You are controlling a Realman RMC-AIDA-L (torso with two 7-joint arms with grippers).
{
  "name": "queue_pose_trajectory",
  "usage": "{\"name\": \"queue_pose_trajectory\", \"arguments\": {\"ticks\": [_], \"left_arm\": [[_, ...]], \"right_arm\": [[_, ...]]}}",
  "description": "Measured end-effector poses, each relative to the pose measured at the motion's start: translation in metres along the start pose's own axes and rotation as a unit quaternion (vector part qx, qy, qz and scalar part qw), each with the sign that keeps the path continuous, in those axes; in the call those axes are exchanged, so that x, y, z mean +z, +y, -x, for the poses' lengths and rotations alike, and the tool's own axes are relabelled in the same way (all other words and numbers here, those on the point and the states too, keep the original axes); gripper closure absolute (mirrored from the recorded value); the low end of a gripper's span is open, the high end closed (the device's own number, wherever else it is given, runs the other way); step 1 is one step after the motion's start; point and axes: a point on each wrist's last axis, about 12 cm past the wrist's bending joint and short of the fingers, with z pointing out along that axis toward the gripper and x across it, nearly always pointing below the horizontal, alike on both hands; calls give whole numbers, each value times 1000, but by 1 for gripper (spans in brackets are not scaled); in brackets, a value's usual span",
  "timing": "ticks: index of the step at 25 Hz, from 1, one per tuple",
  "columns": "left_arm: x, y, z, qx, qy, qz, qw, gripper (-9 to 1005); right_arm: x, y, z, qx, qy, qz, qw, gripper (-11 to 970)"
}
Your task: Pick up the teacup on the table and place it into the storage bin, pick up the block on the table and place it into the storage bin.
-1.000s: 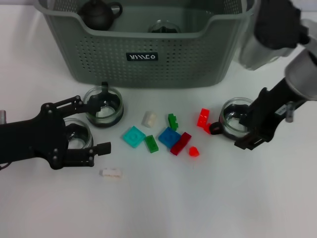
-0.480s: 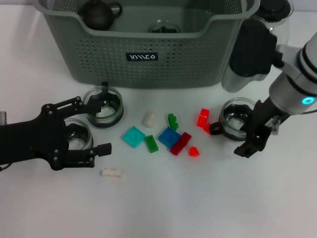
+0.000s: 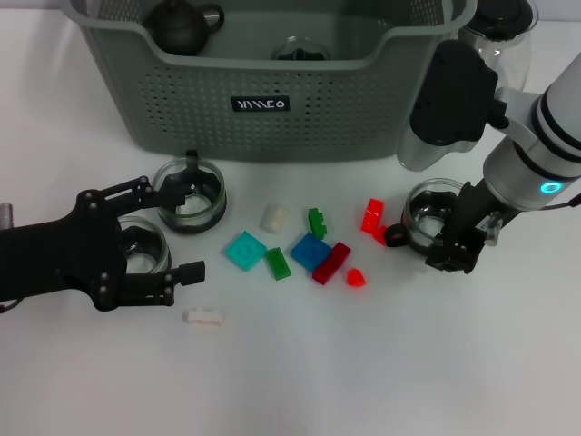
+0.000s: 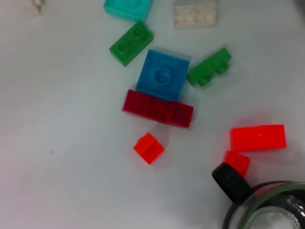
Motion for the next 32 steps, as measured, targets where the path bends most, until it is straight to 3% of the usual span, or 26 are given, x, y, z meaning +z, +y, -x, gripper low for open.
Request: {"name": "queue_pose_trajectory", "arguments": {"ticks": [2, 8, 12, 16, 19, 22, 24, 26, 29, 32], "left_arm": [[0, 0, 0, 0, 0, 1, 1000, 97], [1, 1, 1, 2, 0, 0, 1000, 97], [0, 2, 1, 3, 1, 1, 1000, 96], [0, 2, 1, 3, 2, 1, 1000, 96], [-1, 2, 1, 7, 2, 2, 1000, 96], [0, 2, 0, 8, 2, 3, 1000, 97], [0, 2, 1, 9, 2, 3, 1000, 97], [1, 3, 1, 10, 1, 2, 1000, 97], [2, 3, 2, 11, 0, 1, 1000, 97], [3, 4, 2, 11, 0, 1, 1000, 97]], "right_arm": [[-1, -1, 0, 1, -1, -1, 1000, 675], [-8, -1, 0, 4, -7, 6, 1000, 827], [-40, 0, -5, -1, -71, 81, 994, 887], [-101, -8, -17, -15, -262, 136, 955, 904], [-129, -19, -24, -2, -402, 113, 909, 904], [-142, -30, -21, 30, -499, 71, 863, 904], [-143, -37, -8, 49, -524, 44, 849, 904], [-142, -42, 13, 66, -525, 20, 849, 903], [-140, -51, 50, 106, -499, -26, 860, 903], [-136, -57, 97, 147, -437, -81, 884, 903]]}}
